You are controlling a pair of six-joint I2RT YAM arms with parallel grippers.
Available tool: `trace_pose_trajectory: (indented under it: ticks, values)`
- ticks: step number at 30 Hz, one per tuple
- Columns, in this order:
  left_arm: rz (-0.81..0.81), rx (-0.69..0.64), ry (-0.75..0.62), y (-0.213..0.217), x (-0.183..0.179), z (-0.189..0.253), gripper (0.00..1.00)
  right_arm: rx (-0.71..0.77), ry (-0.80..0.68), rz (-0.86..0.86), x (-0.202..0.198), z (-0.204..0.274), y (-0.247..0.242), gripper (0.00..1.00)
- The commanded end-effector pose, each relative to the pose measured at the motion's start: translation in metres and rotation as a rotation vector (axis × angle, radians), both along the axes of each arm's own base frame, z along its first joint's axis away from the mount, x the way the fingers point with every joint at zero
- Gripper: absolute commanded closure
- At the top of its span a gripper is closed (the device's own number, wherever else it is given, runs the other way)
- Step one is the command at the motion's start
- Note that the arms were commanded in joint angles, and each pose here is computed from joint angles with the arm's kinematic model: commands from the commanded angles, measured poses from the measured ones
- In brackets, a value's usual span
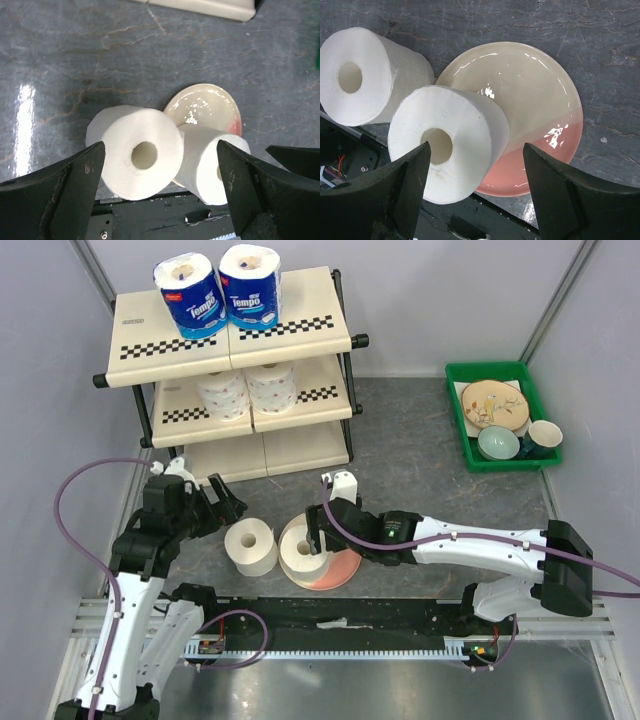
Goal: Place and organize the paper towels onto the shelf
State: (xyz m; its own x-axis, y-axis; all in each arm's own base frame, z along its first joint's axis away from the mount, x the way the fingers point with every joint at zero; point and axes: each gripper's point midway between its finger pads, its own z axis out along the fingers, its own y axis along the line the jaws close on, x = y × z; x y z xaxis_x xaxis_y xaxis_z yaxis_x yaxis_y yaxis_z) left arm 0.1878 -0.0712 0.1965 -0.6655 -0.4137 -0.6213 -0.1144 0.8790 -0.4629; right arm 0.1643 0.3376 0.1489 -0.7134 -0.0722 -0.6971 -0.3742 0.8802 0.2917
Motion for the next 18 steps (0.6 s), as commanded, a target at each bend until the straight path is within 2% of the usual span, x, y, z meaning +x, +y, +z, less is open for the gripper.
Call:
trace_pose_trajectory:
  ticks: [1, 8, 18]
  values:
    - [0.137, 0.031, 0.044, 0.019, -0.008, -0.004, 0.01, 0.017, -0.012, -0.014, 0.0, 0.005, 0.0, 0.17]
    - [0.171, 0.101, 0.241, 0.03, -0.026, -0.034, 0.01, 0.029, -0.018, -0.008, 0.001, 0.007, 0.004, 0.17]
    - [0.199, 0.035, 0.27, 0.023, -0.038, -0.054, 0.0, 0.013, -0.02, -0.005, 0.002, 0.0, 0.004, 0.17]
